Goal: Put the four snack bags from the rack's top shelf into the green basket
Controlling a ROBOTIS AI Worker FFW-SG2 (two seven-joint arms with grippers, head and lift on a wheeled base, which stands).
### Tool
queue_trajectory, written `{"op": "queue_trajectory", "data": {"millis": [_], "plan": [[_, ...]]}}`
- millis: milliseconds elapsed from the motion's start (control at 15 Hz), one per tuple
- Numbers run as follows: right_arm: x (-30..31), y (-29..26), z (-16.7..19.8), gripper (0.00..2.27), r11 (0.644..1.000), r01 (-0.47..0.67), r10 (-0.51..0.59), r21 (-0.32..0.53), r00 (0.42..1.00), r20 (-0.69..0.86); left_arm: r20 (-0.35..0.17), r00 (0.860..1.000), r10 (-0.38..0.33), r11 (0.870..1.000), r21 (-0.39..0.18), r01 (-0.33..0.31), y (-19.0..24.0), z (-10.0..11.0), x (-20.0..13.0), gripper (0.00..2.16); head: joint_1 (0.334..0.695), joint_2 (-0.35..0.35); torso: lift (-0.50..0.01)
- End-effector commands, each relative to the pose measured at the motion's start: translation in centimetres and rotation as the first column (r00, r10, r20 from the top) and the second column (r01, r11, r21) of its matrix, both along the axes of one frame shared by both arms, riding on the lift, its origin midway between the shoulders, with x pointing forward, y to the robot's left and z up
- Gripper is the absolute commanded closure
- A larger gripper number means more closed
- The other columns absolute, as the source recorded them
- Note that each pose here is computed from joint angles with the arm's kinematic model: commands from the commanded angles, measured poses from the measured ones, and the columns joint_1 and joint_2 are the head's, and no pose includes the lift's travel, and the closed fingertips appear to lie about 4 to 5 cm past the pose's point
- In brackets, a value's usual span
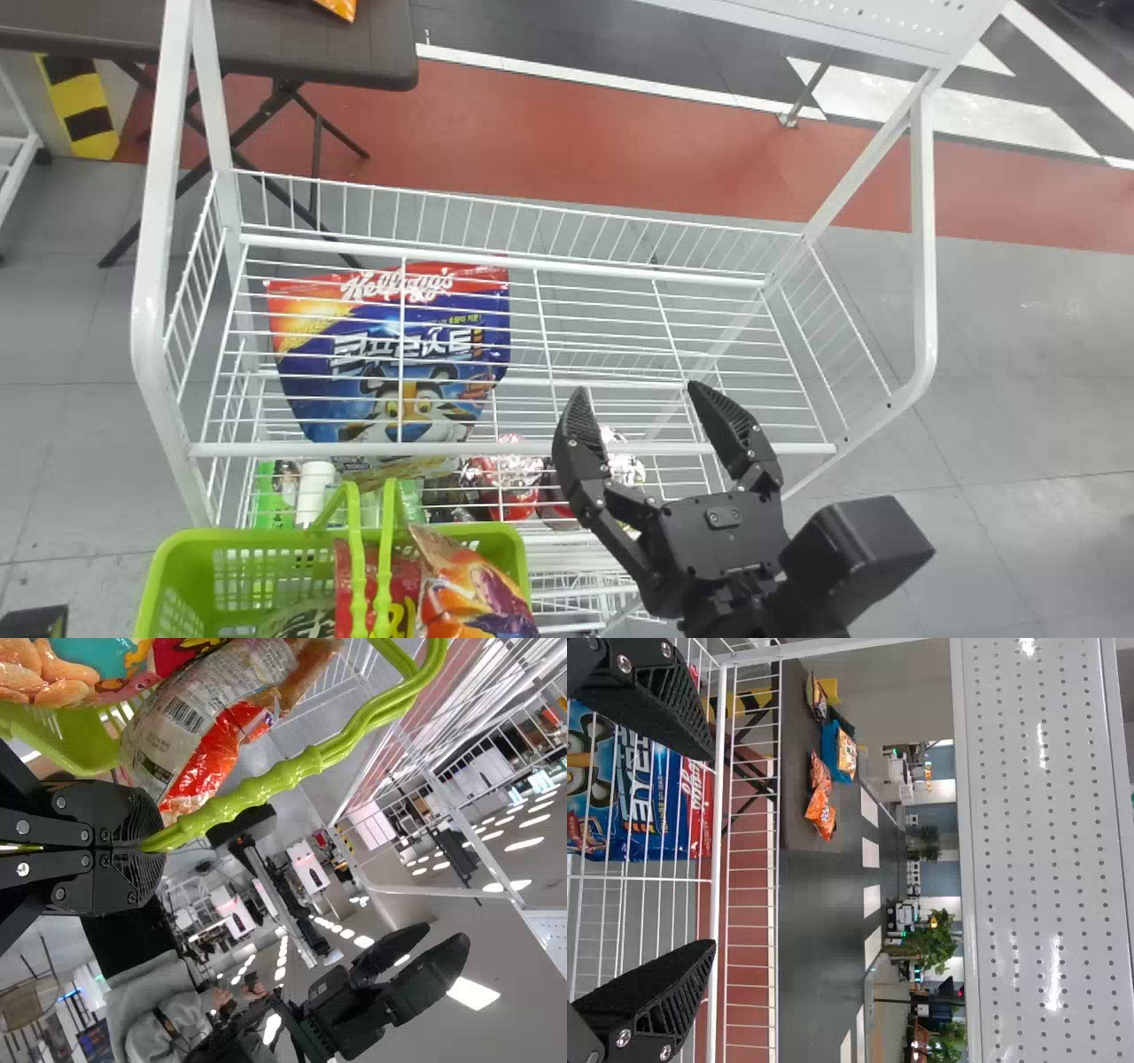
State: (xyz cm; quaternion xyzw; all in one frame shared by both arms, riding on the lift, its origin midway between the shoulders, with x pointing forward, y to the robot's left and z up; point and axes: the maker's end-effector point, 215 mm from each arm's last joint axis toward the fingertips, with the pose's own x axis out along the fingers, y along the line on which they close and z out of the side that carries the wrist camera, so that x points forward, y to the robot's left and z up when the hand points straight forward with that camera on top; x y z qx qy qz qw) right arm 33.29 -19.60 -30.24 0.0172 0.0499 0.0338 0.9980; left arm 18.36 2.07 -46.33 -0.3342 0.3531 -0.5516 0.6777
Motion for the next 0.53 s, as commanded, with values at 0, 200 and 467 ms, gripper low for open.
{"op": "queue_trajectory", "data": {"millis": [0, 200, 467], "plan": [[0.01, -0.13, 0.01, 0.06, 1.0, 0.002, -0.002, -0.001, 1.0, 0.0, 0.0, 1.0, 0.0, 1.0, 0.0, 0.0, -0.02, 0.01, 0.0, 2.12, 0.695, -0.35, 0.0], [0.01, -0.18, -0.09, 0.06, 1.0, 0.002, -0.002, -0.001, 1.0, -0.003, 0.0, 1.0, -0.001, 1.0, 0.001, 0.001, 0.03, -0.02, -0.01, 2.12, 0.695, -0.35, 0.0], [0.02, -0.31, -0.18, 0.06, 1.0, 0.004, -0.004, 0.0, 1.0, -0.006, 0.001, 1.0, 0.0, 1.0, -0.001, 0.0, -0.02, 0.06, 0.03, 2.12, 0.695, -0.35, 0.0]]}}
